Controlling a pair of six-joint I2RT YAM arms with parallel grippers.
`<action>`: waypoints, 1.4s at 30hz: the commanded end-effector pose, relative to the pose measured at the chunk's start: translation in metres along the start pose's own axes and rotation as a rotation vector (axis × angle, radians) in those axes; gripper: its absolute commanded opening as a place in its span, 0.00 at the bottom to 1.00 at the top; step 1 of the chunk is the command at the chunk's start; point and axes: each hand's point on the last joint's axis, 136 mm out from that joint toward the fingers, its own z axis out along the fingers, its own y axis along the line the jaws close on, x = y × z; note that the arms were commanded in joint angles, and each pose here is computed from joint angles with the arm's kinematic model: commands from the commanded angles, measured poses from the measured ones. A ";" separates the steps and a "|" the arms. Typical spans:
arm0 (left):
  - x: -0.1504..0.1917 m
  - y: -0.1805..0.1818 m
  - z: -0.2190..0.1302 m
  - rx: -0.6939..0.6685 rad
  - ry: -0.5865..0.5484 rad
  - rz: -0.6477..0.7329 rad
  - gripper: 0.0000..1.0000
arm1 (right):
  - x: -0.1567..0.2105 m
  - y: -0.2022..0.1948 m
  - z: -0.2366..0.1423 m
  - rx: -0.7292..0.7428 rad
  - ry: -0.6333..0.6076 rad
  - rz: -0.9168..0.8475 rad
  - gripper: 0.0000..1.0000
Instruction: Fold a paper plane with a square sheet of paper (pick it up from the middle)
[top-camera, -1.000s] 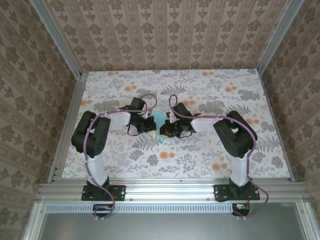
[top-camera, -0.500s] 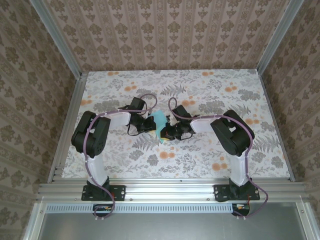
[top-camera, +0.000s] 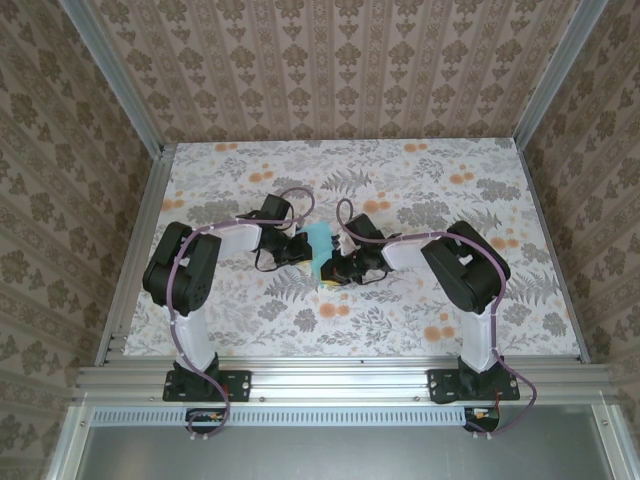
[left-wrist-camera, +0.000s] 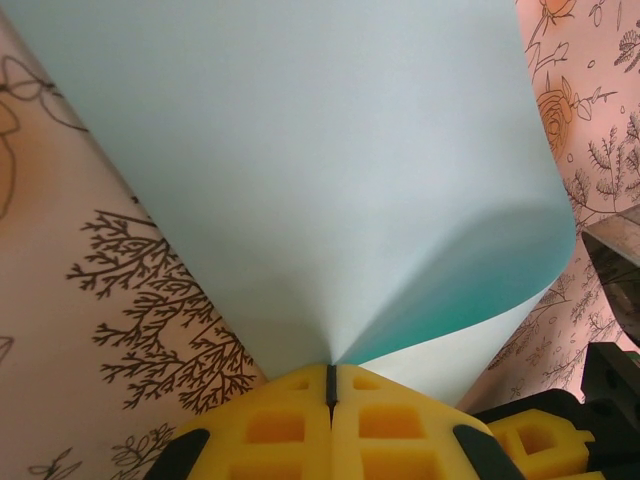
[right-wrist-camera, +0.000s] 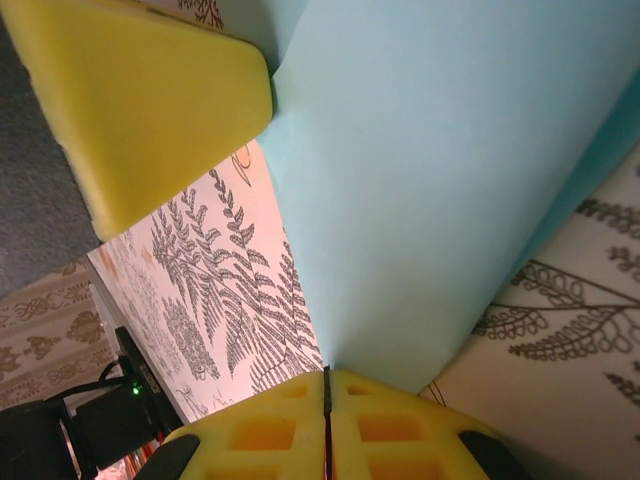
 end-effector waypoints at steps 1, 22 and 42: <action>0.010 0.031 0.009 -0.113 0.031 -0.034 0.00 | 0.022 -0.002 0.003 0.000 0.066 0.006 0.09; 0.012 0.036 0.011 -0.129 0.026 -0.047 0.00 | 0.055 -0.032 0.010 0.252 0.173 -0.128 0.09; 0.011 0.033 0.010 -0.121 0.024 -0.036 0.00 | 0.003 0.019 -0.051 0.228 -0.191 -0.214 0.14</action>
